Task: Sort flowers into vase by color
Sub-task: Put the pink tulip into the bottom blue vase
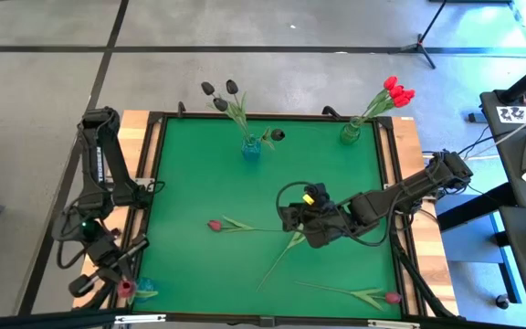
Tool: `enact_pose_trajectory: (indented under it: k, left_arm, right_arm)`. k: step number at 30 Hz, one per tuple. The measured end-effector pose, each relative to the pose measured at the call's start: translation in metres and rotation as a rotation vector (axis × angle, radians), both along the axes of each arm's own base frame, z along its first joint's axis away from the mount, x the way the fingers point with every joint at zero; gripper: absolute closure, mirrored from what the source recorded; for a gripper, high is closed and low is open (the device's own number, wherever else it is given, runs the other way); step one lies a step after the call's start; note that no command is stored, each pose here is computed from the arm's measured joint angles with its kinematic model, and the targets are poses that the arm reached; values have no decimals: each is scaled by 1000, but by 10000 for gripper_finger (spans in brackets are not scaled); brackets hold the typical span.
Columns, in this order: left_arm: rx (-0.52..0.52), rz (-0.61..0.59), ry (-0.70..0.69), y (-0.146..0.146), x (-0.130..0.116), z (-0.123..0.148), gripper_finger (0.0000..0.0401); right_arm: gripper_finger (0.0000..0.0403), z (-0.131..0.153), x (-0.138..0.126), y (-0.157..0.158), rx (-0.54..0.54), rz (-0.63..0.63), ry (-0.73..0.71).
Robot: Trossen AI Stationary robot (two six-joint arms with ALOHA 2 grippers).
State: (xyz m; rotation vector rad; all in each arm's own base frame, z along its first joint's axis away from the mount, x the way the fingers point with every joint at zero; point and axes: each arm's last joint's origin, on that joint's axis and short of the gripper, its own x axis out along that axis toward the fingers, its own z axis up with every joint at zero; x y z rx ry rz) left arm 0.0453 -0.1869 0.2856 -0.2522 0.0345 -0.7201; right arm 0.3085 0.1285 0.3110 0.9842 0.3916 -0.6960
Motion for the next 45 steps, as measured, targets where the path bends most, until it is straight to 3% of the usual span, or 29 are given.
enact_pose_trajectory:
  k: [8,16,29,45]
  left_arm:
    - [-50,6,-23,2,-1,-7,396]
    - [-19,9,-22,2,-1,-11,396]
    - [-33,-36,-3,8,-13,-45,393]
    - [-54,-73,142,10,-23,-60,268]
  right_arm:
    - [146,-1,0,-2,16,7,19]
    - [146,-2,-1,-2,12,8,28]
    - [146,-2,-1,-2,28,-11,25]
    - [146,-5,-4,-3,53,-19,60]
